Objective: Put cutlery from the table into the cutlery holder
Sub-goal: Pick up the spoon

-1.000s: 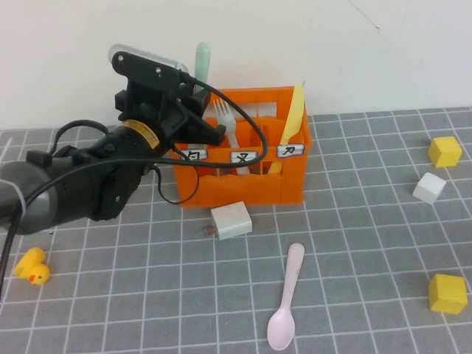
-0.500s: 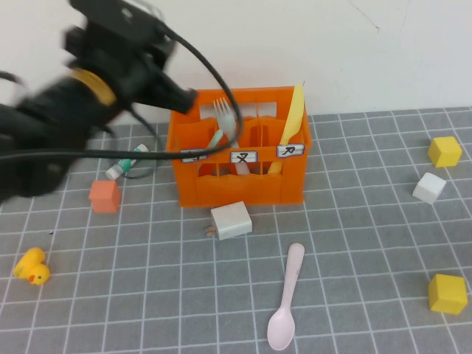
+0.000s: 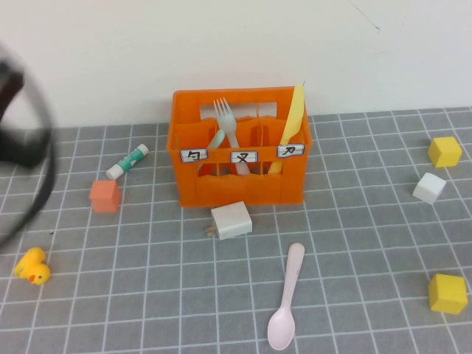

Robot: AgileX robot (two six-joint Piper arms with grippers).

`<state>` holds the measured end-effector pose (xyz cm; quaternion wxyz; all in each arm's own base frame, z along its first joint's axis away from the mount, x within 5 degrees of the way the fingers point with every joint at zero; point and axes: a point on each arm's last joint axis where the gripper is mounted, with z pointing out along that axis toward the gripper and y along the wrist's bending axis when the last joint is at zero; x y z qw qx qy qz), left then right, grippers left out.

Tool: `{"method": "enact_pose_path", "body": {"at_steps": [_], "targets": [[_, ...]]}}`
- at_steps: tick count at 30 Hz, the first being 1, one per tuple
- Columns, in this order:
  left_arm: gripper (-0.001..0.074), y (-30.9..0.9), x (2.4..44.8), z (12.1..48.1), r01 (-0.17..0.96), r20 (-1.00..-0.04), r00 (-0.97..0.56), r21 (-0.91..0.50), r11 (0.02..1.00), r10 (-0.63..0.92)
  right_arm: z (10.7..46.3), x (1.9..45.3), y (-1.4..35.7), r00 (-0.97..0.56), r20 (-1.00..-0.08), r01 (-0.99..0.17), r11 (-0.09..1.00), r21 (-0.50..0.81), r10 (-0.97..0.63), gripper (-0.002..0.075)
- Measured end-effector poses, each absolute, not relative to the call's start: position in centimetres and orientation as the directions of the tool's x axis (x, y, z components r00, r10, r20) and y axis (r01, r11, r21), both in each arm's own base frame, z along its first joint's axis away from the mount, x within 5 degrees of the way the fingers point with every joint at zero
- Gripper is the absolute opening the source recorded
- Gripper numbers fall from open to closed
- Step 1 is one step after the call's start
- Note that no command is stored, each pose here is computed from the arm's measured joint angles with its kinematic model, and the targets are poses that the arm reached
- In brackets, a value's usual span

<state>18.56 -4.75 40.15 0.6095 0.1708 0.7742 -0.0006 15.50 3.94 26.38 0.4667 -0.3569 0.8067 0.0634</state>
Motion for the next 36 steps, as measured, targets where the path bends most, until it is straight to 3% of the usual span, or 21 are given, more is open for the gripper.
{"method": "enact_pose_path", "body": {"at_steps": [4, 9, 19, 27, 36], "targets": [[0.0001, -3.5, 14.4, 37.1, 0.258, -0.934, -0.266, 0.168, 0.951, 0.237, 26.4, 15.5, 3.9, -0.315, -0.804, -0.627, 0.746, -0.222, -0.504, -0.0003], [0.0001, -2.2, 9.9, 32.6, 0.249, -0.94, -0.267, 0.146, 0.957, 0.213, 27.8, 15.6, 4.5, -0.379, -0.842, -0.618, 0.782, -0.077, -0.383, -0.0003], [0.0001, -1.5, 7.2, 26.4, 0.208, -0.965, -0.263, -0.043, 0.977, 0.014, 33.4, 18.0, 5.9, -0.475, -0.834, -0.673, 0.727, 0.14, -0.279, -0.0002], [0.0, -1.6, 7.1, 26.7, 0.208, -0.975, -0.217, -0.091, 0.974, -0.045, 28.6, 21.0, 10.2, -0.686, -0.608, -0.618, 0.76, 0.198, -0.399, -0.0002], [0.0, -1.5, 7.0, 26.2, 0.19, -0.961, -0.273, -0.108, 0.976, -0.053, 23.0, 20.4, 20.0, -0.607, -0.477, -0.759, 0.641, 0.113, -0.635, -0.0002]]}}
